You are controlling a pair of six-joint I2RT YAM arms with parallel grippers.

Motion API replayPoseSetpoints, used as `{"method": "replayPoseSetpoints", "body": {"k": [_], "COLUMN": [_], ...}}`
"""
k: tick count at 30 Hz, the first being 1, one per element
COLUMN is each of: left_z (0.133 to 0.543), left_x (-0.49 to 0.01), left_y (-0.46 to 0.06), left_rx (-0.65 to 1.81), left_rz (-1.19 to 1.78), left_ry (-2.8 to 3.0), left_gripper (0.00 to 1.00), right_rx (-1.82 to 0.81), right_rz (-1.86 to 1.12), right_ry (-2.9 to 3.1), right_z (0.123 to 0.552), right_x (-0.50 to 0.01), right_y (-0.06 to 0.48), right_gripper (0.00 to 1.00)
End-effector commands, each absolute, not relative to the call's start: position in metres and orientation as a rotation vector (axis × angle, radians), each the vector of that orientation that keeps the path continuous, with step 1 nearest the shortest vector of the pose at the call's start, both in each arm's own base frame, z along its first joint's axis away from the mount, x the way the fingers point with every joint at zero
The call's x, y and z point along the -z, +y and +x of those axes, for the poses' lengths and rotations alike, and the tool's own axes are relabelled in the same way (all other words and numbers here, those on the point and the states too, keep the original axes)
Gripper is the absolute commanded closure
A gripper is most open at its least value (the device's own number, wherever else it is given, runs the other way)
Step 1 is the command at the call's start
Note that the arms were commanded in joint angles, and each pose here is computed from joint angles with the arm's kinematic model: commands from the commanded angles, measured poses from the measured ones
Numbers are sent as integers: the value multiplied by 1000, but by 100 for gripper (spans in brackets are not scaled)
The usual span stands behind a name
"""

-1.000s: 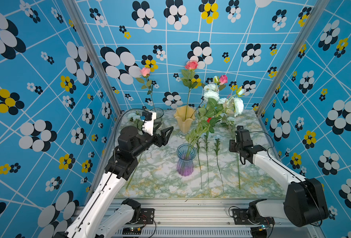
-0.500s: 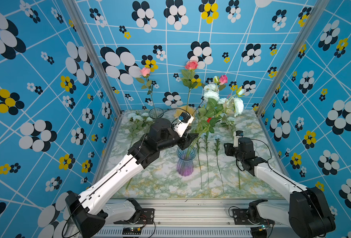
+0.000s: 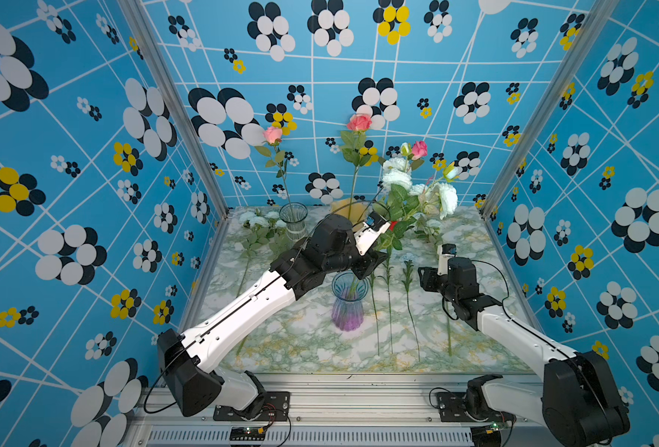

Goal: Pick out blue flowers from the vase
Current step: Place the flower at the center of the board, then pick up the flower from the vase.

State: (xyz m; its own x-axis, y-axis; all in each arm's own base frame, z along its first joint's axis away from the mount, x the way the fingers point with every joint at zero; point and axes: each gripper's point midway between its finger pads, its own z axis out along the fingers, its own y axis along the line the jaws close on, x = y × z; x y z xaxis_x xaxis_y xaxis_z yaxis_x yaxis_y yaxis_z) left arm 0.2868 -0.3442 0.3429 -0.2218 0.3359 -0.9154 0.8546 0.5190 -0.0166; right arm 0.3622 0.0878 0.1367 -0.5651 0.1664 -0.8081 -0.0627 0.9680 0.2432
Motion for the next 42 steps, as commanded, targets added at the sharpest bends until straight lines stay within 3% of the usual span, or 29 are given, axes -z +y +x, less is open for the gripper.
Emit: {"method": "replayPoseSetpoints", "body": {"k": [1,8,16,28,42], "left_z": [289,294,299,305,294], "left_x": [-345,-337,-331,-318,-351], "left_y": [-345,-345,-343,-343,-341], "left_rx": [633,576,539,496,560], "left_rz": [1016,1016,1011,1028,996], "left_ry": [1797,1830,1845,1892,1807], "left_gripper": [55,64,59,77,100], "right_rx": [-328,-328,-331,-333,-333], "right_rz": [60,58,56,54,55], "right_ry": [2119,2119,2122,2118,2122], "right_z": [365,364,364,364,365], "right_x": [-147,-147,-146,-147,-146], "right_y": [93,93,93,94,94], "right_gripper": [47,48,48,50,51]}}
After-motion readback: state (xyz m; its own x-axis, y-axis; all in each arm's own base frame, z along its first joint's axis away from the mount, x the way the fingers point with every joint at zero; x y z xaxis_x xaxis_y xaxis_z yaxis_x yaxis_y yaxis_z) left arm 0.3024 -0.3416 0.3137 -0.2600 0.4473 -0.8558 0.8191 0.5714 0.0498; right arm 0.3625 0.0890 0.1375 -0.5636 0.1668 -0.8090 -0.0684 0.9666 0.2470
